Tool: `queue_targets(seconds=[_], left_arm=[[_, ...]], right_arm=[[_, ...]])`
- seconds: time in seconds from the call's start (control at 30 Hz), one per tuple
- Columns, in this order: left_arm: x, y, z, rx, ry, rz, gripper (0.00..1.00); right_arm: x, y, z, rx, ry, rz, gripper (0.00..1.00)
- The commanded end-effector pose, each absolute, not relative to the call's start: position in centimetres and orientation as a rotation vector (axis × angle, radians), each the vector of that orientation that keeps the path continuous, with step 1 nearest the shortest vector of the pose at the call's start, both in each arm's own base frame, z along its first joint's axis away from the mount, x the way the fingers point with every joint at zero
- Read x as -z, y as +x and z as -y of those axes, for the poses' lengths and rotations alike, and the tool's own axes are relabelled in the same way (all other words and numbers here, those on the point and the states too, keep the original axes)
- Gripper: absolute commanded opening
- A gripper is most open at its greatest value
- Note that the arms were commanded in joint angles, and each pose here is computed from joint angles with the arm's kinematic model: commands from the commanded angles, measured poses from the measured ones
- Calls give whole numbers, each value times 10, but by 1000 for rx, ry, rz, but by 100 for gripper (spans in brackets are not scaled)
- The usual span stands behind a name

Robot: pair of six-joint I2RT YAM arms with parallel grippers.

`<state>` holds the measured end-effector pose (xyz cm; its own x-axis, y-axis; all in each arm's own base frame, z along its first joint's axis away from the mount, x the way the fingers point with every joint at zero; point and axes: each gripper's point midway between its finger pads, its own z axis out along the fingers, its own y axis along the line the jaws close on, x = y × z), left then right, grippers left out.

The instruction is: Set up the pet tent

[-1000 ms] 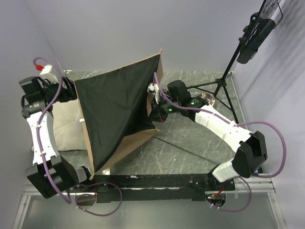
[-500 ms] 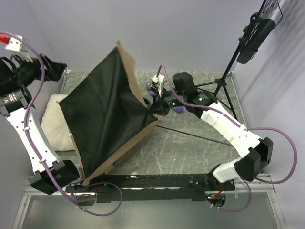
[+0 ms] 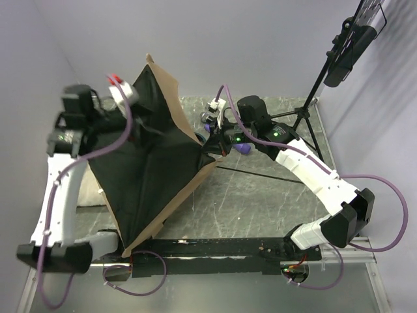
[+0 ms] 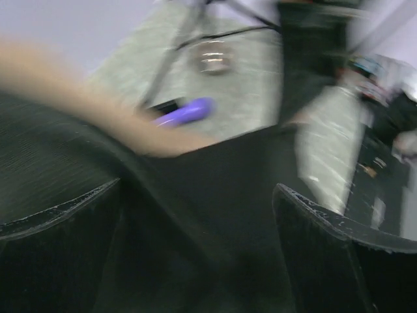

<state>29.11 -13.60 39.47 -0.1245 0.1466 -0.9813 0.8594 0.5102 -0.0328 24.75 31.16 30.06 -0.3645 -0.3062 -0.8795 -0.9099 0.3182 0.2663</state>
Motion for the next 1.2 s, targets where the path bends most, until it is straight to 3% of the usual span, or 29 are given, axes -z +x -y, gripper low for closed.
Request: queue_targets(seconds=[0.0,0.2,0.37,0.47,0.6,0.63,0.73,0.77,0.83,0.87,0.9,1.0,1.17], left_arm=[[-416,248,194,705,1121,-1326,100],[-381,227,257,682,1210,-1226,100],[-344,239,270,536,1311,-1255,98],[-322,244,265,472,1418,-1293,78],[-311,246,251,420,1421,-1288,72],[-310,246,249,405,1425,-1279,66],[-303,241,248,413,1473,-1294,34],[-303,241,247,417,1480,-1302,18],[-307,242,245,439,1471,-1307,1],[-310,243,243,457,1454,-1306,1],[-314,248,237,459,1428,-1311,1],[-323,251,225,504,1394,-1307,1],[-333,246,217,602,1379,-1276,1]], right_arm=[[-335,244,-314,-1080,-1055,-1759,0],[-335,233,-317,-1147,-1061,-1765,0],[-335,221,-314,-1156,-1122,-1718,0],[-336,213,-311,-1162,-1158,-1683,0],[-333,203,-309,-1176,-1224,-1647,0],[-333,200,-309,-1185,-1242,-1631,0],[-336,194,-310,-1214,-1269,-1601,0],[-338,191,-310,-1223,-1281,-1585,0],[-340,188,-308,-1224,-1295,-1557,37],[-338,187,-305,-1204,-1307,-1542,56],[-334,187,-301,-1170,-1320,-1521,67],[-331,185,-287,-1062,-1311,-1429,82],[-308,184,-273,-929,-1358,-1350,86]])
